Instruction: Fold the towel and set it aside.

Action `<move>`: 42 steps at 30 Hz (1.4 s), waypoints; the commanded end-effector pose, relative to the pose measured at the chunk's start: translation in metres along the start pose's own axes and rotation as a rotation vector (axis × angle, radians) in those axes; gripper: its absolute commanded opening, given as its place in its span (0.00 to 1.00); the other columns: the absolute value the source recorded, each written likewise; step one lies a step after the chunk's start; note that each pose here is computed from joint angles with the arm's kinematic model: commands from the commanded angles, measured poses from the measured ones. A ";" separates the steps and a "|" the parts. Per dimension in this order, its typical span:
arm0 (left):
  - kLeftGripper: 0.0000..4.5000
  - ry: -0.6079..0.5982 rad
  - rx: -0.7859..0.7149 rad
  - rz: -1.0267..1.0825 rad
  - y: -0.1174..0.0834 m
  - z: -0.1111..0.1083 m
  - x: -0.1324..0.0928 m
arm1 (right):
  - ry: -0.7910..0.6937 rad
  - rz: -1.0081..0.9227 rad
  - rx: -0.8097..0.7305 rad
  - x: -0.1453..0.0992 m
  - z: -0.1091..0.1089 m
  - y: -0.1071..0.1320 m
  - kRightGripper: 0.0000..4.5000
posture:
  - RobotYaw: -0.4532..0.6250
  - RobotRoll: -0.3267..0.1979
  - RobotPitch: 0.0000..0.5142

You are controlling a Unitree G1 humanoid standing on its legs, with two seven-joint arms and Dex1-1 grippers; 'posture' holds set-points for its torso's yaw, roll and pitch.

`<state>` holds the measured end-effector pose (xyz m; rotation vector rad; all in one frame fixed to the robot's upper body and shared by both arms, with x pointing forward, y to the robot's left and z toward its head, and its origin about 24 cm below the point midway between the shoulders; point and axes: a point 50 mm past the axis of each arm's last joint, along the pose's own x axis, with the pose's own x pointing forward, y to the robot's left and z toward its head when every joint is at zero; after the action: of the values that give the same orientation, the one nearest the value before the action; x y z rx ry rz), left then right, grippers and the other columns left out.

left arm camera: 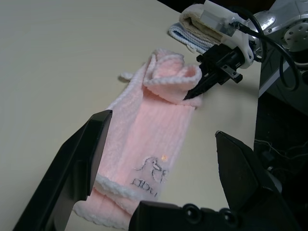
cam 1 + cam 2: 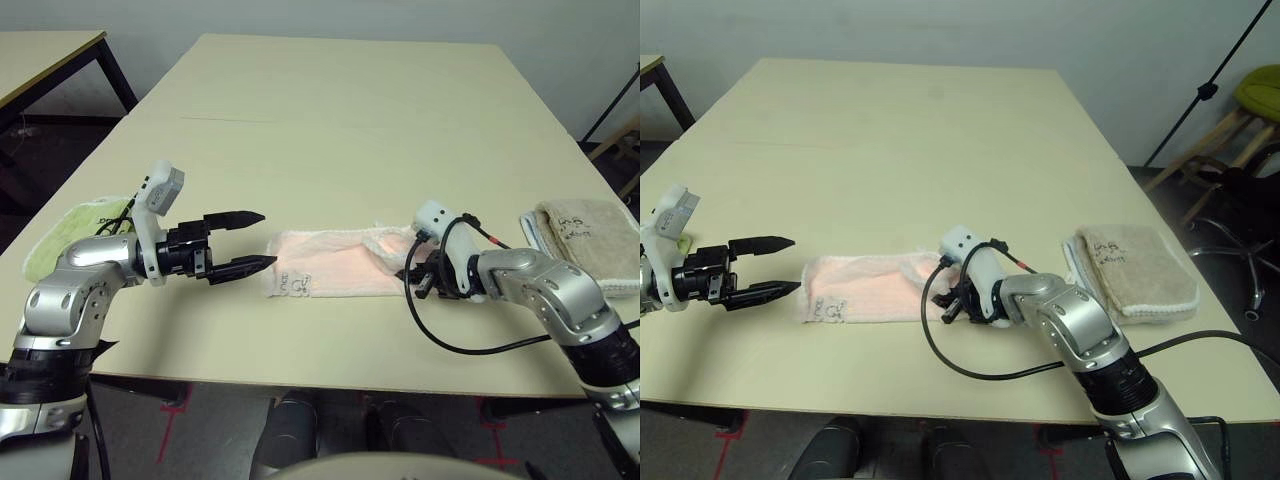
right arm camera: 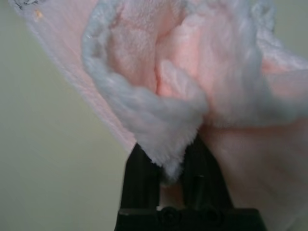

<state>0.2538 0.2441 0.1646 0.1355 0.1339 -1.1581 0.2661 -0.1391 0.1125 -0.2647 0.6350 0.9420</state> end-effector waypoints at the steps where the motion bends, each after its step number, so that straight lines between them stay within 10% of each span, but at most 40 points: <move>1: 1.00 -0.021 0.011 -0.025 -0.002 0.006 0.006 | -0.048 0.090 -0.029 -0.003 0.011 0.008 0.41 | 0.60 0.62 0.20; 8: 1.00 -0.041 0.023 -0.038 0.000 0.011 0.013 | -0.043 0.063 -0.156 0.012 0.019 0.002 0.99 | 0.60 0.62 0.19; 16: 1.00 -0.113 0.034 -0.059 -0.002 0.034 0.020 | -0.113 0.289 -0.152 -0.033 0.051 0.003 0.99 | 0.61 0.62 0.19; 25: 1.00 -0.142 -0.012 -0.033 -0.001 0.056 0.077 | -0.229 -0.061 -0.145 -0.104 0.060 -0.078 0.99 | 0.59 0.62 0.19; 34: 1.00 -0.075 0.011 -0.020 -0.006 0.042 0.154 | -0.289 -0.151 -0.140 -0.082 0.024 -0.087 0.99 | 0.56 0.62 0.21; 42: 0.57 0.016 0.018 -0.110 -0.019 0.013 0.180 | -0.323 -0.093 -0.099 -0.057 0.012 -0.069 0.44 | 0.54 0.62 0.21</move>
<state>0.3094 0.0750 0.1558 0.1304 0.1208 -1.2552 0.3043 -0.2122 0.1577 -0.2166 0.2763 0.9117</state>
